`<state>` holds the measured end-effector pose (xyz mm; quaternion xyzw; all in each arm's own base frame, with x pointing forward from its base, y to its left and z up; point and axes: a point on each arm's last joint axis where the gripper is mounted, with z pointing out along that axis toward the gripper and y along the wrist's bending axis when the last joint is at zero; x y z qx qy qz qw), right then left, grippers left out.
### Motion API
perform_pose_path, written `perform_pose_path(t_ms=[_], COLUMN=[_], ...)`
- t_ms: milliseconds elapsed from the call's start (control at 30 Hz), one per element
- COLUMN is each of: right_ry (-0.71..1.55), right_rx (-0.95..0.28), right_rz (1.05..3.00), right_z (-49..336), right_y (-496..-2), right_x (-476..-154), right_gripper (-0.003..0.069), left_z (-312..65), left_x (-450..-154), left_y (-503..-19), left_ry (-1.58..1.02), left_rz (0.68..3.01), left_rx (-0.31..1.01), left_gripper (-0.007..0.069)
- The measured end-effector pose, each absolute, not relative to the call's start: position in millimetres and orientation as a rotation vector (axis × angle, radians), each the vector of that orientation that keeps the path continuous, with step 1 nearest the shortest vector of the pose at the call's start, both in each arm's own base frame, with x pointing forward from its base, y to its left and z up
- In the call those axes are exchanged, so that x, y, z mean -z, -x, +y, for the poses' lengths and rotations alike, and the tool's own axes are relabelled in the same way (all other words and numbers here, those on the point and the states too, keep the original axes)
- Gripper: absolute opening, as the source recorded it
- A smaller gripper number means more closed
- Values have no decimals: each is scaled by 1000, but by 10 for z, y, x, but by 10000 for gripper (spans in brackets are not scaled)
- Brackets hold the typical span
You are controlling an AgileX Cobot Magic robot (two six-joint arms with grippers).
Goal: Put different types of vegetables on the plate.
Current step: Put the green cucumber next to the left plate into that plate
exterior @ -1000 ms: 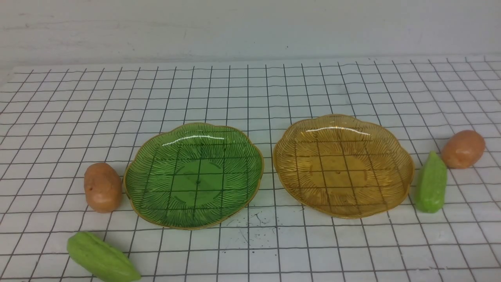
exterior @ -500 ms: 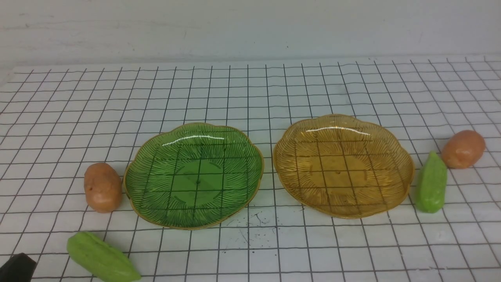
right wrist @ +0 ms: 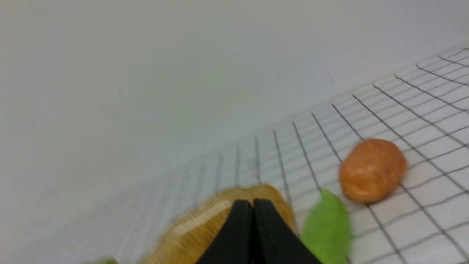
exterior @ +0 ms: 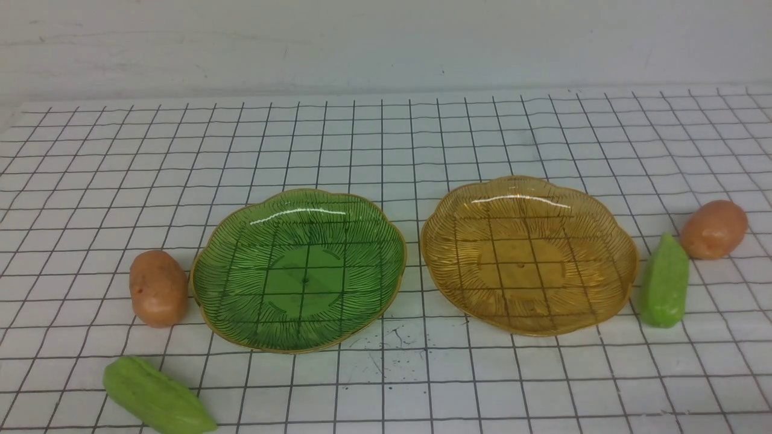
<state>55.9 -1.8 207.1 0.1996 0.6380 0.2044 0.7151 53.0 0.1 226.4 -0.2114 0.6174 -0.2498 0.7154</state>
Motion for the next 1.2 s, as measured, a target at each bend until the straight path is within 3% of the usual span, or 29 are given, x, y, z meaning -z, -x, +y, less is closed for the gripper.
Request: perform_pose_path(t_ms=[133, 267, 300, 433, 467, 633, 767, 900, 1100, 1200], right_ry=[-614, -609, -591, -568, -568, -575, -457, -257, 92, 191], right_rx=[-614, -596, -574, -544, -541, -560, -648, -591, -473, -466], right_rz=[1286, 1280, 1287, 1294, 1291, 1317, 1534, 1687, 2233, 2375], right_z=[-62, -71, -72, -73, -75, -61, 109, 207, 331, 350], right_y=[-548, -547, -547, -546, -546, -551, -507, -433, -597, -691], right_x=[-2131, -2137, -2136, -2137, -2138, -2117, -2218, -2493, -2957, -3023], right_gripper=[-14, -14, -14, -14, -14, -14, -14, -14, -14, -14], left_z=[-44, -142, -185, -219, -217, -200, -166, -93, 114, 149], left_x=[-2729, -3000, -3041, -2982, -2886, -2658, -2515, -2452, -2357, -2291], left_y=[-428, -475, -559, -784, -938, -1268, -1571, -1793, -2098, -2128], left_ry=[371, 270, 234, 196, 185, 203, 224, 291, 548, 603], left_rz=[1351, 1591, 1765, 2114, 2293, 2531, 2617, 2670, 2780, 2820], left_rx=[543, 517, 502, 449, 409, 353, 298, 277, 357, 367], left_gripper=[-7, -7, -7, -7, -7, -7, -7, -7, -6, -2])
